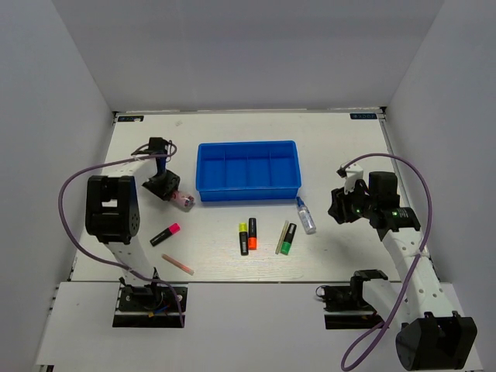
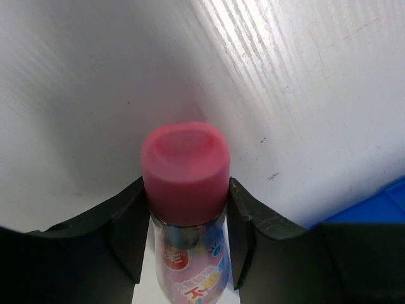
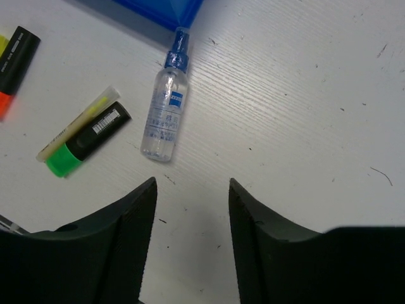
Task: Sort the stationery into containers
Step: Pick up the storage box at the center of the board, then place the storage box in the storage box.
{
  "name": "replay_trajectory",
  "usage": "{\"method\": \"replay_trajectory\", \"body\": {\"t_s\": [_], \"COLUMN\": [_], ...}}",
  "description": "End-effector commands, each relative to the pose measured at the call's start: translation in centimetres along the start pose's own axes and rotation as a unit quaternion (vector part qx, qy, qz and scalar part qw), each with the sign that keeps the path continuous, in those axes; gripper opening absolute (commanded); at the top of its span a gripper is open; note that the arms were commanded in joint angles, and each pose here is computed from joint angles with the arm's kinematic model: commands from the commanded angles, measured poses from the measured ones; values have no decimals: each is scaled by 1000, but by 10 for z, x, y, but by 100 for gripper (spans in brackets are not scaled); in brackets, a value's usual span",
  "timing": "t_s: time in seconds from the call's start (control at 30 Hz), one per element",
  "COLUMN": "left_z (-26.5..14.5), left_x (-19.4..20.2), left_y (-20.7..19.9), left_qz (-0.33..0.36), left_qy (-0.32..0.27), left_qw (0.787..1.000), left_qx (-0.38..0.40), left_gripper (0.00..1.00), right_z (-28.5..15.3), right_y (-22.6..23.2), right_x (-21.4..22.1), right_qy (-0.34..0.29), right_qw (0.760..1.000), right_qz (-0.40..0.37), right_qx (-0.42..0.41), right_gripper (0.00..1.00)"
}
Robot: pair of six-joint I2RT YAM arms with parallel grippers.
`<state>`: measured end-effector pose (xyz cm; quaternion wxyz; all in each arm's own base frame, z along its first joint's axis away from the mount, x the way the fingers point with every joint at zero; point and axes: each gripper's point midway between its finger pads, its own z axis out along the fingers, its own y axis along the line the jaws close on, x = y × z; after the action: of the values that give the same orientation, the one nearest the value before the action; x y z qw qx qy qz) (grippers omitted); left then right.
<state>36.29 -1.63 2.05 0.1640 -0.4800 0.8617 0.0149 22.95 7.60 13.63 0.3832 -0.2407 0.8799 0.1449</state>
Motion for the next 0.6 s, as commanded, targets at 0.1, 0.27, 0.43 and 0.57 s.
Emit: {"method": "replay_trajectory", "body": {"t_s": [0.1, 0.27, 0.43, 0.57], "left_z": [-81, -142, -184, -191], "left_x": [-55, -84, -29, 0], "left_y": [-27, -63, -148, -182], "left_qz": [84, 184, 292, 351], "left_qy": [-93, -164, -53, -8], "left_qw": [988, 954, 858, 818], "left_qx": [95, 169, 420, 456], "left_gripper": [0, 0, 0, 0], "right_z": [0, 0, 2, 3], "right_y": [3, 8, 11, 13], "right_x": [-5, -5, -4, -2], "right_qy": [-10, -8, -5, 1], "right_qw": [1000, 1000, 999, 999], "right_qz": [-9, -10, -15, -16], "right_qx": [-11, -26, -36, -43], "right_gripper": [86, 0, 79, 32]}}
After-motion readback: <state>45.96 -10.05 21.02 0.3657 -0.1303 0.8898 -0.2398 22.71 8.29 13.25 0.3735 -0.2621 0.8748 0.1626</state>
